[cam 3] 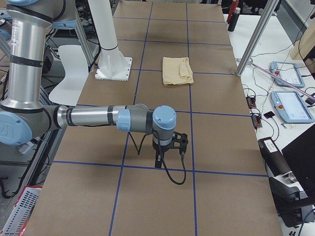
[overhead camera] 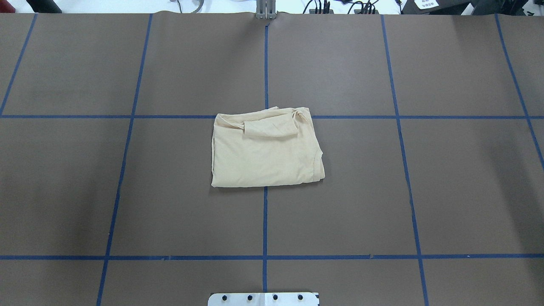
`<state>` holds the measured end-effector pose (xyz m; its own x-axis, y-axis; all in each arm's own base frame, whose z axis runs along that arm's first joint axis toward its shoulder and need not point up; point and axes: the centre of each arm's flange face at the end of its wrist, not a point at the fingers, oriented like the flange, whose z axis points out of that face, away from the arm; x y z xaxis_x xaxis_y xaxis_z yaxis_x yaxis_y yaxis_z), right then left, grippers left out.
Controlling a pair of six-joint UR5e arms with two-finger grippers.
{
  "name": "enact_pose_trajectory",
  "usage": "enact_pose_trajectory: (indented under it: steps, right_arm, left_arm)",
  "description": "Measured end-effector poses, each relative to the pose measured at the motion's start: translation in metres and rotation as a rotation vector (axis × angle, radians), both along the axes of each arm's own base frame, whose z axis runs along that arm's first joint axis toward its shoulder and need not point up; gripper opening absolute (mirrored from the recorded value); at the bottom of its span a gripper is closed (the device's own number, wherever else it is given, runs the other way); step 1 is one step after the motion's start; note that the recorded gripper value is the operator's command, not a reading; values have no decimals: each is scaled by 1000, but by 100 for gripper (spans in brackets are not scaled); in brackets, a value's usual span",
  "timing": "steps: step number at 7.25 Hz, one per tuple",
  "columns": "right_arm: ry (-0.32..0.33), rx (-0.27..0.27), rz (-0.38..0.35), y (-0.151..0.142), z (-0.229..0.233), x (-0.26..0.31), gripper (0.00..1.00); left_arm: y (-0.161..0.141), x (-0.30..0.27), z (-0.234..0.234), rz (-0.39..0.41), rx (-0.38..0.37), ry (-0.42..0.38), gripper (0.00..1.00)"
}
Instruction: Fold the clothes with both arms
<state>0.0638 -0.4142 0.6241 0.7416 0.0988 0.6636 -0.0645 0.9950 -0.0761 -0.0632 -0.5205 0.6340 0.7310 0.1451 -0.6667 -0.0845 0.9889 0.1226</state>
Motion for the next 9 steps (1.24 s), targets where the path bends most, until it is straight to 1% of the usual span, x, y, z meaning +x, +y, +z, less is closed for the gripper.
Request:
enact_pose_trajectory:
  steps: [1, 2, 4, 6, 9]
  right_arm:
    - [-1, 15, 11, -2, 2, 0, 100]
    - [-5, 15, 34, -4, 6, -1, 100]
    - [-57, -8, 72, -6, 8, -4, 100]
    - [-89, -16, 77, -6, 7, -7, 100]
    - [-91, -16, 75, -6, 6, -7, 100]
  left_arm:
    - [0, 0, 0, 0, 0, 0, 100]
    - [0, 0, 0, 0, 0, 0, 100]
    - [0, 0, 1, 0, -1, 0, 100]
    - [0, 0, 1, 0, -2, 0, 100]
    - [0, 0, 1, -1, -3, 0, 100]
